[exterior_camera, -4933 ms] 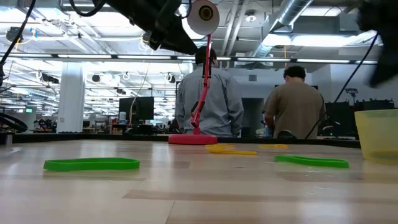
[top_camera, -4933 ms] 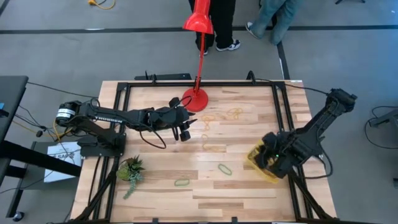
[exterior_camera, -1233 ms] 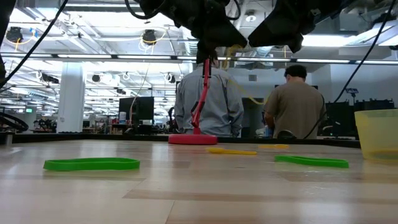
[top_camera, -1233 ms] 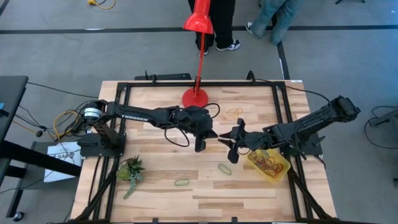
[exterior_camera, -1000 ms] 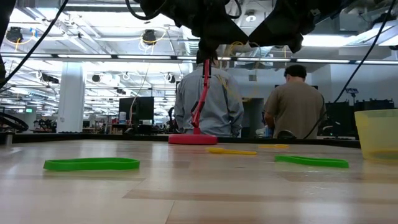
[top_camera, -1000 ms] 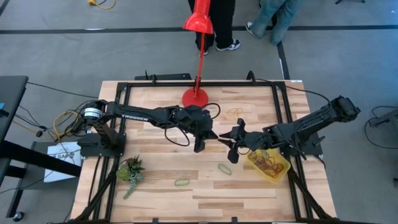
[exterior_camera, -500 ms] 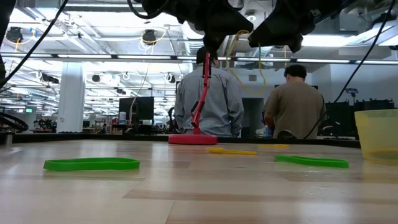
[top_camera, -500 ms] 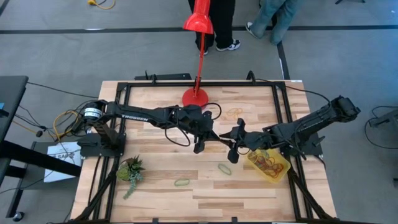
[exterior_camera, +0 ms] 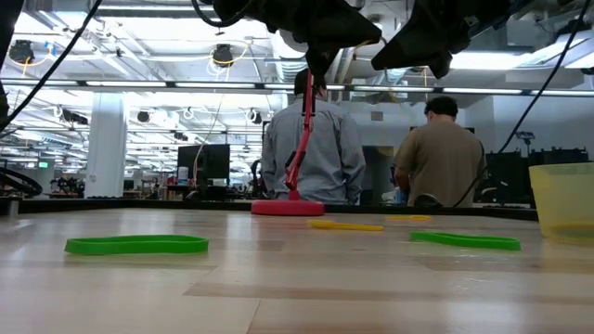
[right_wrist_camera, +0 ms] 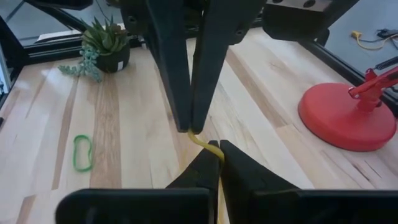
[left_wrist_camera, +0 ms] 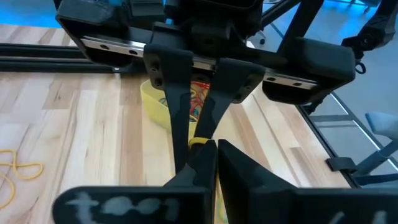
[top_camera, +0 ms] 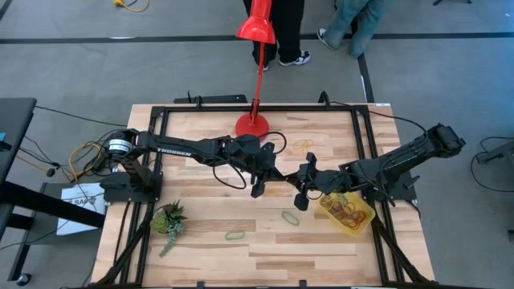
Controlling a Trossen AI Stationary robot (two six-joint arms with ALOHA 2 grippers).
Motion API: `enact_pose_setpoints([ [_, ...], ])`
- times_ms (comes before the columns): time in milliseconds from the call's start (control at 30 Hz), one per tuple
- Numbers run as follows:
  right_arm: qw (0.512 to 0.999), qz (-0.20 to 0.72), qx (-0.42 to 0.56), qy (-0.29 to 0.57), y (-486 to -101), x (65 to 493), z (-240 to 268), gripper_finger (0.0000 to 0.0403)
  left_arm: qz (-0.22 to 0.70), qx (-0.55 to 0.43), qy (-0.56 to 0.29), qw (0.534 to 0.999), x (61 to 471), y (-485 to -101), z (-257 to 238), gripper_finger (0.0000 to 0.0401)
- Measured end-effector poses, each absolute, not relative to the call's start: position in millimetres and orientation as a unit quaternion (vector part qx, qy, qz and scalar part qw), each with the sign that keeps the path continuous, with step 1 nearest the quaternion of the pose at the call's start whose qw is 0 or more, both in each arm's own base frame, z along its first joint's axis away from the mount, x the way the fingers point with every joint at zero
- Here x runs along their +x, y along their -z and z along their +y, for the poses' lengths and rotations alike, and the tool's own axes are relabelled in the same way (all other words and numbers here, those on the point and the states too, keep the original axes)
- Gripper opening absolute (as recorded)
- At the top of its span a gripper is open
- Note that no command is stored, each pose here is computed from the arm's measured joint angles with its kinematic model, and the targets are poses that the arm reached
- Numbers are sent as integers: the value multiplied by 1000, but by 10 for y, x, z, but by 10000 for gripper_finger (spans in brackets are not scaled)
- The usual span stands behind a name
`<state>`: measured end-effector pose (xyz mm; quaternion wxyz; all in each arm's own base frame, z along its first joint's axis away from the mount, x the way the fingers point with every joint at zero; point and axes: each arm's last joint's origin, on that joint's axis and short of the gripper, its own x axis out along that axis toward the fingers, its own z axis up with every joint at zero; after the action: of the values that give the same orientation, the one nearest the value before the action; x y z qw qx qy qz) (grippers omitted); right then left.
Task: Pick and place rubber bands into bin
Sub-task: Put the yellow rubber band into the container
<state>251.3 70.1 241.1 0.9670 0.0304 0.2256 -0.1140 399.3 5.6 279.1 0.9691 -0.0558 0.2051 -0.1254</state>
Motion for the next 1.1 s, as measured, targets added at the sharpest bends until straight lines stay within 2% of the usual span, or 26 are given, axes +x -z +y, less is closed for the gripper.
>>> enact_pose_setpoints([
  [267, 964, 240, 25, 116, -2386, 2498, 696, 3, 210, -36, 77, 974, 3995, -2778, 87, 12],
  [667, 962, 247, 22, 118, -2373, 2490, 692, 2, 246, -27, 47, 968, 3965, -2713, 104, 67],
  [767, 955, 266, 33, 126, -2334, 2465, 684, 1, 254, -22, 17, 967, 3959, -2698, 119, 74],
  [900, 931, 322, 65, 155, -2259, 2336, 649, 1, 274, -16, -13, 962, 3939, -2664, 139, 76],
  [1100, 888, 356, 185, 226, -2401, 2004, 649, 1, 298, -16, -18, 954, 3912, -2624, 141, 76],
])
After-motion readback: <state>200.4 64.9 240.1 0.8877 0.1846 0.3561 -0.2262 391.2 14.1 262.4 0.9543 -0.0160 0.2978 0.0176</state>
